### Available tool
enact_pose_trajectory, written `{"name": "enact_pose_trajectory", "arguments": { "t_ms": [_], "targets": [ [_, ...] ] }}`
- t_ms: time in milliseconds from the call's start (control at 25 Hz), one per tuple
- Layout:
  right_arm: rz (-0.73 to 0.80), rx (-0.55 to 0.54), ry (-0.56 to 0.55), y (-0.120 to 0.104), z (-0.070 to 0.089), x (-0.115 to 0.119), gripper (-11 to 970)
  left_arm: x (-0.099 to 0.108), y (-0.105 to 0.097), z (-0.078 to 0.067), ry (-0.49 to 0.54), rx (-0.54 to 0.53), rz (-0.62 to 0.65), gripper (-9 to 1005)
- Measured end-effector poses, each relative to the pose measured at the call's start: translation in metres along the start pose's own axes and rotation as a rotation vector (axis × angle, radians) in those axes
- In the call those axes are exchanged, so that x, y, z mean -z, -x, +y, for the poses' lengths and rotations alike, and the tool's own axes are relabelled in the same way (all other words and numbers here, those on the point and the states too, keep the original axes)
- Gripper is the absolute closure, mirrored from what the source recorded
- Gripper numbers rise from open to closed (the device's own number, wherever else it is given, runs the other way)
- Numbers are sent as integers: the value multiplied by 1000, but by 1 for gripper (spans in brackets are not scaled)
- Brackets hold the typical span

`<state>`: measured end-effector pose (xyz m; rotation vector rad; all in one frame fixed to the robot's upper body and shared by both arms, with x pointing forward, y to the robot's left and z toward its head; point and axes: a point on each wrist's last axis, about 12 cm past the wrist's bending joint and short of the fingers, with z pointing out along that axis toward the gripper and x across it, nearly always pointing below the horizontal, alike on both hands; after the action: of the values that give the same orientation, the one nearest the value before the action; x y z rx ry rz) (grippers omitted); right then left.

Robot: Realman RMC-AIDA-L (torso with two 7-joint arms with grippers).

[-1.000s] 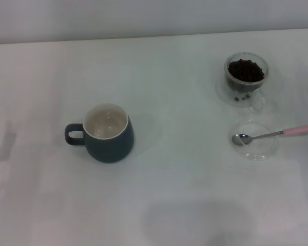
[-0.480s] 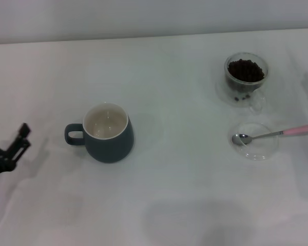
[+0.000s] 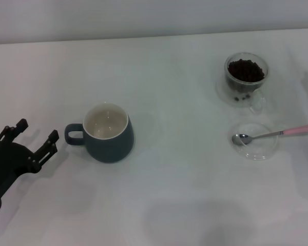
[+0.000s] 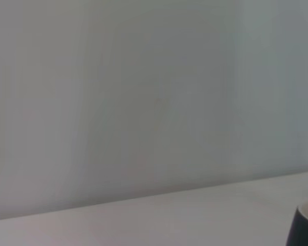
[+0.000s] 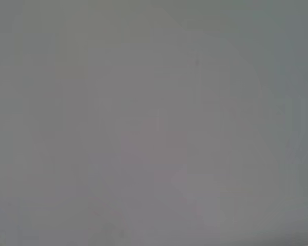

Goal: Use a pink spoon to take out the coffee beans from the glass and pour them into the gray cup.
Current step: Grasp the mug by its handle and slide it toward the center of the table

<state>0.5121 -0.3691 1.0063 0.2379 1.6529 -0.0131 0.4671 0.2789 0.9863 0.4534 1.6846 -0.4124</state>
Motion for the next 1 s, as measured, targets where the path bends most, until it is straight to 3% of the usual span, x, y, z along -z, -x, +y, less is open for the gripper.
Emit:
{"name": "enact_pose_trajectory", "arguments": {
  "t_ms": [400,1000],
  "targets": [
    [0,-5,-13,-1,-2,2,120,-1,-1,-4,-55,-30,15,181],
    [0,-12,-5,-1,1,0,120,-21,1,-2,-88,-77,79,180]
  ]
}}
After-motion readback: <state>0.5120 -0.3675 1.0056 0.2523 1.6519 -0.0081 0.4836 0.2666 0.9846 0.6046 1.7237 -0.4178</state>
